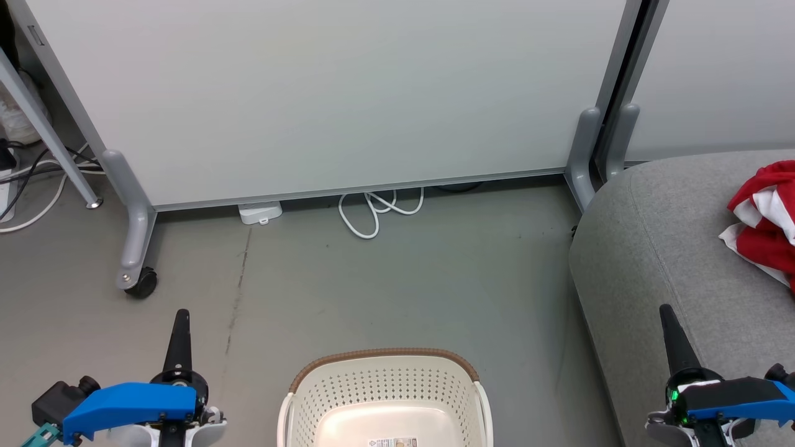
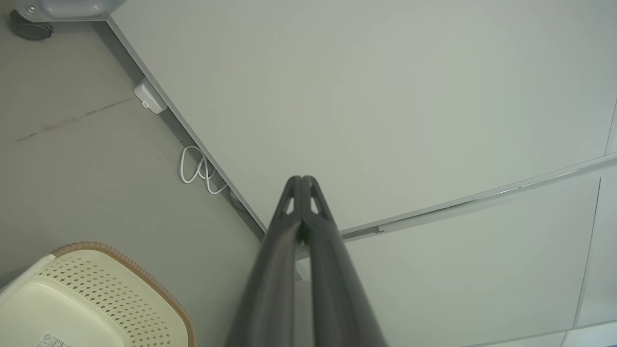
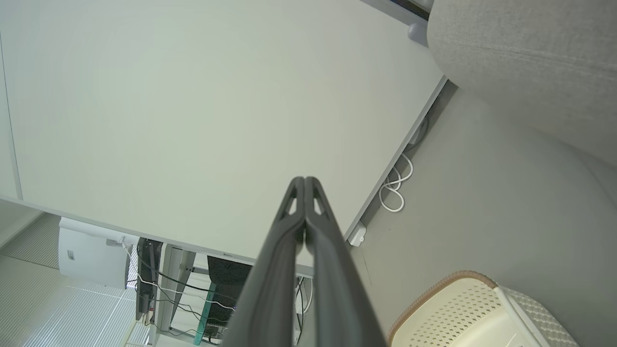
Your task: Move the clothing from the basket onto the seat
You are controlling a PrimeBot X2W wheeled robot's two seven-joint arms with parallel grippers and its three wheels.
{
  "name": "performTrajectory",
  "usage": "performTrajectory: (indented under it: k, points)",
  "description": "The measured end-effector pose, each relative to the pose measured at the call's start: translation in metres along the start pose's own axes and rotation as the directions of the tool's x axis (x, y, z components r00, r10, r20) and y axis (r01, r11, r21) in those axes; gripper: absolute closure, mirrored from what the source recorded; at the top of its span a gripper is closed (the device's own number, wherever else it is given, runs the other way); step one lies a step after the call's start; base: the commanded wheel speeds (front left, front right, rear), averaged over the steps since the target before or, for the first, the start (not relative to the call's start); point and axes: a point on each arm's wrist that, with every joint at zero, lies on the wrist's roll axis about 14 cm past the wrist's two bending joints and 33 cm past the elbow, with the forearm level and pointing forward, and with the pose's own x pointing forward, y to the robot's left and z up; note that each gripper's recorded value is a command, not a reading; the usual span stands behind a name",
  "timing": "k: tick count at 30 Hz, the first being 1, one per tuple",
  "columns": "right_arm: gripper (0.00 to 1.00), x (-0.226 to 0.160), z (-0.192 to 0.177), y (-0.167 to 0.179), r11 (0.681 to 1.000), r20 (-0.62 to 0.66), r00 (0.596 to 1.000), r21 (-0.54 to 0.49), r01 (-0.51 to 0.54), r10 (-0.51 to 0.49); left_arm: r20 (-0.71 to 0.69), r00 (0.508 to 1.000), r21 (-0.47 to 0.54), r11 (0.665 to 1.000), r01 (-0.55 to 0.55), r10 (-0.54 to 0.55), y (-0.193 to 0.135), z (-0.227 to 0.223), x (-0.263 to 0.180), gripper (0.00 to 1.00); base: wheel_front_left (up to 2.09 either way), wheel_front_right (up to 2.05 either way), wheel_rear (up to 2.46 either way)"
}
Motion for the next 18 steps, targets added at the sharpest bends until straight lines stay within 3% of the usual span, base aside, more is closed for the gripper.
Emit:
performTrajectory:
  k: [18]
  points:
    - [1.00,0.0004,0.0036,0.0045,0.987,-0.001,1.000,0.158,-0.018,0.018,-0.010,1.000,-0.159,0.987,0.026,-0.028,-0.0087,0.0006,0.0070,1.00,0.00,0.00,0.00]
